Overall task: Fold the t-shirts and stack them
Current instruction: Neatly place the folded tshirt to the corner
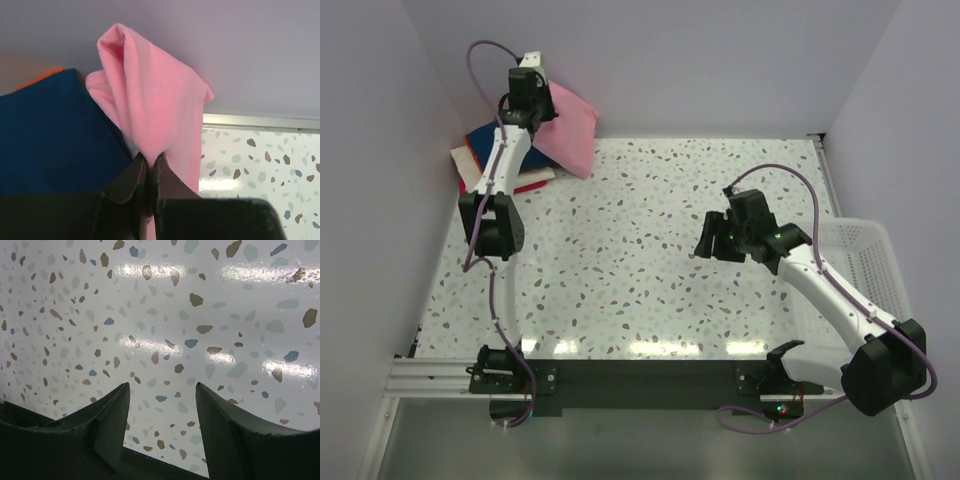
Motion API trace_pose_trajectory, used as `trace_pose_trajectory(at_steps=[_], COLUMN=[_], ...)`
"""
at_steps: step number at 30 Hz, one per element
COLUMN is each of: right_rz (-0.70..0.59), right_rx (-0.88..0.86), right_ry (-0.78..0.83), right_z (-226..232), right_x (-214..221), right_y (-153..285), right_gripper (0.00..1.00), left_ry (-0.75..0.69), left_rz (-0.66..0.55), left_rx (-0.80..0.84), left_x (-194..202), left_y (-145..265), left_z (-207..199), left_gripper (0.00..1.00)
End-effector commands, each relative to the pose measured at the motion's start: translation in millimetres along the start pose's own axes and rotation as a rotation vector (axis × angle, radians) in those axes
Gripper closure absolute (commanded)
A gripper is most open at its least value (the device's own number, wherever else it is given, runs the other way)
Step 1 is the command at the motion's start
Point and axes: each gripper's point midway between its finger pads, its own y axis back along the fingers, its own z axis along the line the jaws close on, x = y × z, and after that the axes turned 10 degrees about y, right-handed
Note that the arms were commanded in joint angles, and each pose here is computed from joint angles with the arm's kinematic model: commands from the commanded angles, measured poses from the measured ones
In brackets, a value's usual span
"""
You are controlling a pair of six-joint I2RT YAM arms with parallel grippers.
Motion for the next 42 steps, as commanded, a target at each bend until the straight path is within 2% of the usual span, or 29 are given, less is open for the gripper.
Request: trace_pose_trajectory(at_steps=[1, 6, 7, 21, 28, 38, 40, 42], right_rz=[-0.029, -0.025, -0.022, -0.026, -0.019, -0.005, -0.004, -0.002], right_rx=[-0.006, -0.004, -0.003, -0.014, -0.014, -0.021, -0.024, -0.030], right_ry=[0.014, 0.008, 0.006, 0.005, 0.008, 0.010, 0.015, 0.018], right_z=[3.7, 3.7, 3.6, 6.3, 6.1, 5.0, 5.5, 6.1], right_x=[-7.6, -9.0, -8.6, -11.4, -9.2, -1.2, 0.8, 2.1], right_y=[8.8, 6.3, 5.6, 4.6, 3.4, 3.1, 3.6, 4.4], right_gripper=[0.41, 0.41, 0.41, 0.41, 0.41, 0.41, 0.41, 0.41], left_ry=[0.044, 0.070, 0.082, 0.145, 0.210, 0.352, 0.370, 0.377], left_rz=[-0.254, -0.289, -0.302, -0.341, -0.277, -0.122, -0.101, -0.090], left_rx=[0.123, 0.155, 0.137, 0.105, 0.037, -0.081, -0.095, -0.136], left_x=[-103.8, -122.1, -129.9, -162.2, -140.4, -68.4, -60.2, -54.0], left_y=[41.5, 51.7, 54.2, 82.1, 79.3, 64.5, 63.7, 62.4], left_z=[-24.9, -24.4, -9.6, 40.0, 82.7, 159.7, 168.6, 180.4], left_gripper=[1.00, 1.00, 1.00, 1.00, 1.00, 1.00, 0.92, 0.74])
